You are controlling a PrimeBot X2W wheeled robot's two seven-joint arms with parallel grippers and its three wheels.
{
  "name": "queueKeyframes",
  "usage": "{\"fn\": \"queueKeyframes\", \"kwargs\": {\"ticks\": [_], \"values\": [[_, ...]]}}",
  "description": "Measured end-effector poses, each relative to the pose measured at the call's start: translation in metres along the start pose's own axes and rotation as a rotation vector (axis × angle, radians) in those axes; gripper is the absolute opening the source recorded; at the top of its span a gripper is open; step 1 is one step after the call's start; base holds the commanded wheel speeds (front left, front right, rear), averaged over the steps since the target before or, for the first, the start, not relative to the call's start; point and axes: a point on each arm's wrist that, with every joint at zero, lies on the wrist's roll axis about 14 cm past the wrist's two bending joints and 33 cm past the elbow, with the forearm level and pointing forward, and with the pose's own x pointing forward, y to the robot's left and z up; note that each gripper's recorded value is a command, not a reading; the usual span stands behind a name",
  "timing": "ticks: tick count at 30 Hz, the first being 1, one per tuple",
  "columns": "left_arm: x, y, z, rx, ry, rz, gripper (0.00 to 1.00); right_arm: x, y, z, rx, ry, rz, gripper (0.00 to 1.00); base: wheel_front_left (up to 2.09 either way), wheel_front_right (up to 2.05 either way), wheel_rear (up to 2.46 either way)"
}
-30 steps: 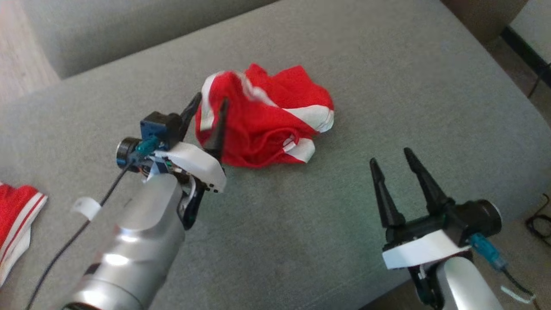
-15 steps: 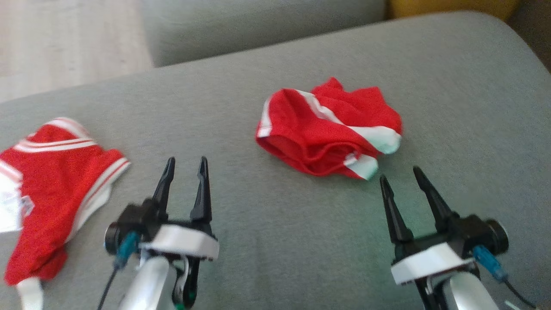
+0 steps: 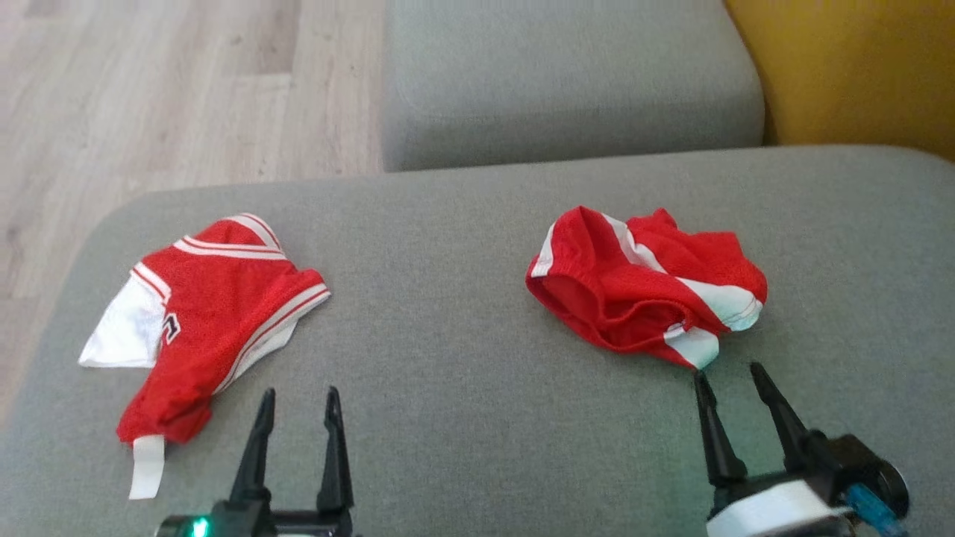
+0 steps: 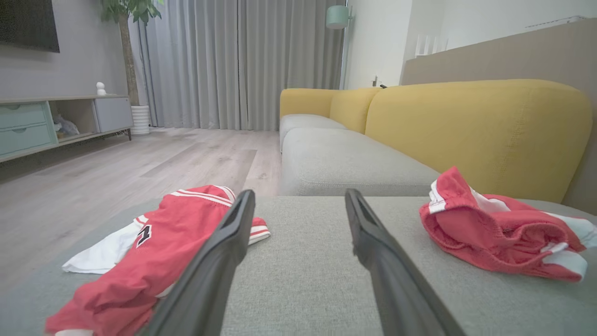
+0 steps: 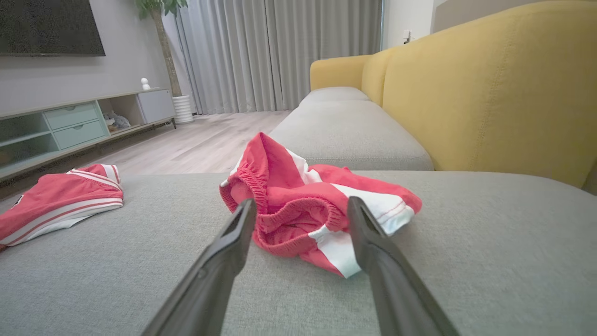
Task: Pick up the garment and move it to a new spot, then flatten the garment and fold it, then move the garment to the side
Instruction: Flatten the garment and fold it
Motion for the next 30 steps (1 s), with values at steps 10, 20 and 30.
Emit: {"fn": "queueKeyframes", "kwargs": {"ticks": [10, 20, 30], "values": [[-0.011, 0.0039, 0.0019, 0.01, -0.007, 0.029, 1.0, -0.0056, -0.0024, -0.0056, 0.012, 0.016, -0.009, 1.0, 0.0, 0.0, 0.0], [-0.0125, 0.006, -0.0058, 0.038, 0.016, 0.036, 1.0, -0.0035, -0.0016, -0.0072, 0.013, 0.022, -0.006, 1.0, 0.0, 0.0, 0.0], [-0.013, 0.0061, -0.0067, 0.063, 0.018, 0.043, 1.0, -0.0032, -0.0024, -0.0071, 0.013, 0.022, -0.008, 1.0, 0.0, 0.0, 0.0]]}}
